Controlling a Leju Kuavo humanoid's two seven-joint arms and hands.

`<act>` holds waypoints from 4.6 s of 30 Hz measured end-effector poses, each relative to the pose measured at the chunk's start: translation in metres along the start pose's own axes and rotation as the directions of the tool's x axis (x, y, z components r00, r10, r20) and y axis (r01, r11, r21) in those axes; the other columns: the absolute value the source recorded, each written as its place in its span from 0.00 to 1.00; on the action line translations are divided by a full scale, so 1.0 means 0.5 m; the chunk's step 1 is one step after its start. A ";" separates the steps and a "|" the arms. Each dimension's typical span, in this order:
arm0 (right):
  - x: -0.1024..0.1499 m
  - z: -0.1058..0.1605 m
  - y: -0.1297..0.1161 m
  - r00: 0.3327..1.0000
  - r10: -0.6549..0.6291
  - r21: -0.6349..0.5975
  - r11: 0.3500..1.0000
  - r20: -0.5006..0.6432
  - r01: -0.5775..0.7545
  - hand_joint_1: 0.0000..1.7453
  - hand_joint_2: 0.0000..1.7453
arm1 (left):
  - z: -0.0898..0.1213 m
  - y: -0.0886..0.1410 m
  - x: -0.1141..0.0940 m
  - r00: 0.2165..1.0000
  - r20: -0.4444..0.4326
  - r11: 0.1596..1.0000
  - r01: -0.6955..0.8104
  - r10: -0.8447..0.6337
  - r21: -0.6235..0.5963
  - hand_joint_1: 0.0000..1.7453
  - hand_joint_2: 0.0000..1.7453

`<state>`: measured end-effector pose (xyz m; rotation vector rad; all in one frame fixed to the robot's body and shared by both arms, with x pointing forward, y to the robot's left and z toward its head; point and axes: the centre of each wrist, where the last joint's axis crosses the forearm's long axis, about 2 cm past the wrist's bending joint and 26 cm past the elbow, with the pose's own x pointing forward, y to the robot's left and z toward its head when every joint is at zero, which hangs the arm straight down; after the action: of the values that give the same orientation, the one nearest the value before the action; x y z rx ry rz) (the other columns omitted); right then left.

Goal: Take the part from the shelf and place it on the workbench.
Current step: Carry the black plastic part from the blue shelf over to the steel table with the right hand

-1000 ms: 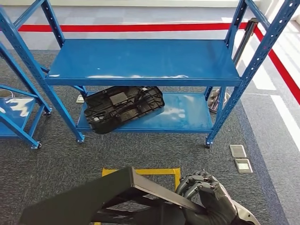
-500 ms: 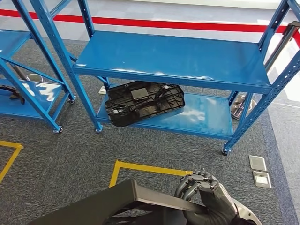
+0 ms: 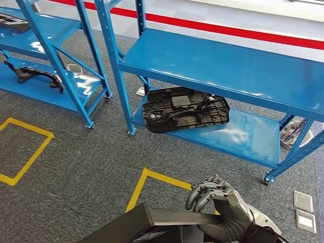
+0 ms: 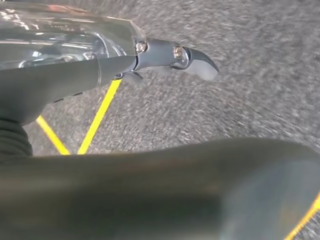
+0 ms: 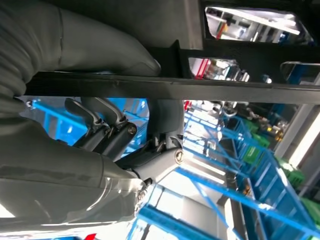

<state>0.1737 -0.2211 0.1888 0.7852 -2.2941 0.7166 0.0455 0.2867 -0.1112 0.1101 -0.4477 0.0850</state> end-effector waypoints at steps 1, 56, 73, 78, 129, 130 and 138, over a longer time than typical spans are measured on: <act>-0.001 -0.001 -0.002 1.000 0.001 0.004 1.000 0.000 -0.001 1.00 1.00 | 0.000 -0.001 0.001 1.000 0.004 1.000 -0.002 0.002 -0.001 0.00 1.00; -0.045 -0.043 -0.038 0.999 -0.041 0.124 0.991 -0.017 0.043 1.00 1.00 | -0.002 -0.022 0.013 0.998 0.060 1.000 -0.011 0.012 -0.022 0.00 1.00; -0.055 -0.029 -0.022 0.997 -0.074 0.129 0.989 -0.033 0.078 1.00 1.00 | -0.009 -0.003 0.029 0.997 0.070 1.000 -0.009 0.009 -0.004 0.00 1.00; -0.056 -0.031 -0.022 0.997 -0.075 0.127 0.989 -0.026 0.077 1.00 1.00 | -0.006 -0.002 0.019 0.998 0.060 1.000 -0.009 0.009 -0.007 0.00 1.00; -0.059 -0.024 -0.019 0.993 -0.092 0.150 0.983 -0.076 0.103 1.00 1.00 | -0.002 -0.022 0.014 0.999 0.039 0.999 0.000 0.003 -0.054 0.00 1.00; -0.059 -0.024 -0.019 0.993 -0.092 0.150 0.983 -0.077 0.103 1.00 1.00 | -0.002 -0.022 0.012 0.999 0.038 0.999 -0.001 0.003 -0.055 0.00 1.00; -0.060 -0.025 -0.018 0.992 -0.097 0.148 0.983 -0.076 0.107 1.00 1.00 | 0.001 -0.023 0.004 0.999 0.033 0.998 -0.003 0.005 -0.056 0.00 1.00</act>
<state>0.2037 -0.2089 0.1794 0.9259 -2.1401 0.8653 0.0480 0.2755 -0.1107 0.0561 -0.4826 0.0746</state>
